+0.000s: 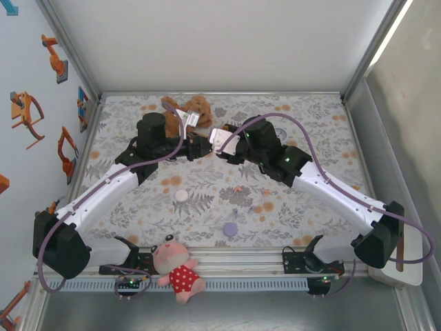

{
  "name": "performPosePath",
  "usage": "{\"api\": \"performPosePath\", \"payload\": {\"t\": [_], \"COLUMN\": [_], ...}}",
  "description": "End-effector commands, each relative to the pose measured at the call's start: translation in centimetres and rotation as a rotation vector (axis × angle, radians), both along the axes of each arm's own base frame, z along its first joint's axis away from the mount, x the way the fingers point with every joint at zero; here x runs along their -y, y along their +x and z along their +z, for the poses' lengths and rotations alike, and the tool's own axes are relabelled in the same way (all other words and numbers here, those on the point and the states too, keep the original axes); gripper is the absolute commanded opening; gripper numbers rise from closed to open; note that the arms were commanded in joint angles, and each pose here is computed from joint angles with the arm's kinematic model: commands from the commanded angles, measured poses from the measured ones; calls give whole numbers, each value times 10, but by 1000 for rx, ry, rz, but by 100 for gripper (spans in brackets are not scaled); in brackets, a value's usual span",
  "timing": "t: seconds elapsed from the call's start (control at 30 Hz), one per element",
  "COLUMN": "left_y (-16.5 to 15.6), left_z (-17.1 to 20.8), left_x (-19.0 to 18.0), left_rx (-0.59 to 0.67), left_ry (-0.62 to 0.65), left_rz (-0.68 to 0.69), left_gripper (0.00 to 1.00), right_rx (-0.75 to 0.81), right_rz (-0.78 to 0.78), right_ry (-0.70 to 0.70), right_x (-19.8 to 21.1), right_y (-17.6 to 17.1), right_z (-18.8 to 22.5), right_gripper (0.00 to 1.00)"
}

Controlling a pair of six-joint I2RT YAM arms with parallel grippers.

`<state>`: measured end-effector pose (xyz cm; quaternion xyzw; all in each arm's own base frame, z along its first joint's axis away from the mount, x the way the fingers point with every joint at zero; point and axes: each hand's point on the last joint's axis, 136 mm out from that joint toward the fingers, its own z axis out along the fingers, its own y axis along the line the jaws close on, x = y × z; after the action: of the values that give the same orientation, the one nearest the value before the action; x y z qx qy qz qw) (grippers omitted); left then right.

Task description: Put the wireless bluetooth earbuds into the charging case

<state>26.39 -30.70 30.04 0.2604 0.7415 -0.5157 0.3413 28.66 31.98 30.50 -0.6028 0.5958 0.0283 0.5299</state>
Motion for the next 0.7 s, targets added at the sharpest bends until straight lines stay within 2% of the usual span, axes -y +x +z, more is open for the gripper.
{"api": "performPosePath", "payload": {"t": [0.0, 0.2, 0.23, 0.5, 0.67], "left_y": [0, 8, 10, 29, 19], "left_z": [12, 12, 13, 21, 31], "left_x": [1, -7, -9, -49, -59], "left_rx": [68, 148, 169, 333, 448], "left_ry": [-39, -85, -98, -280, -408], "left_rz": [7, 67, 78, 200, 161], "left_gripper": [12, 6, 5, 0, 0], "right_rx": [-21, -103, -125, -349, -447], "right_rz": [18, 19, 19, 65, 106], "right_ry": [51, 112, 131, 336, 493], "right_x": [-7, -4, -2, 19, 27], "right_y": [-6, -11, -12, -26, -33], "right_z": [9, 9, 9, 12, 16], "right_gripper": [60, 80, 98, 99, 99]}}
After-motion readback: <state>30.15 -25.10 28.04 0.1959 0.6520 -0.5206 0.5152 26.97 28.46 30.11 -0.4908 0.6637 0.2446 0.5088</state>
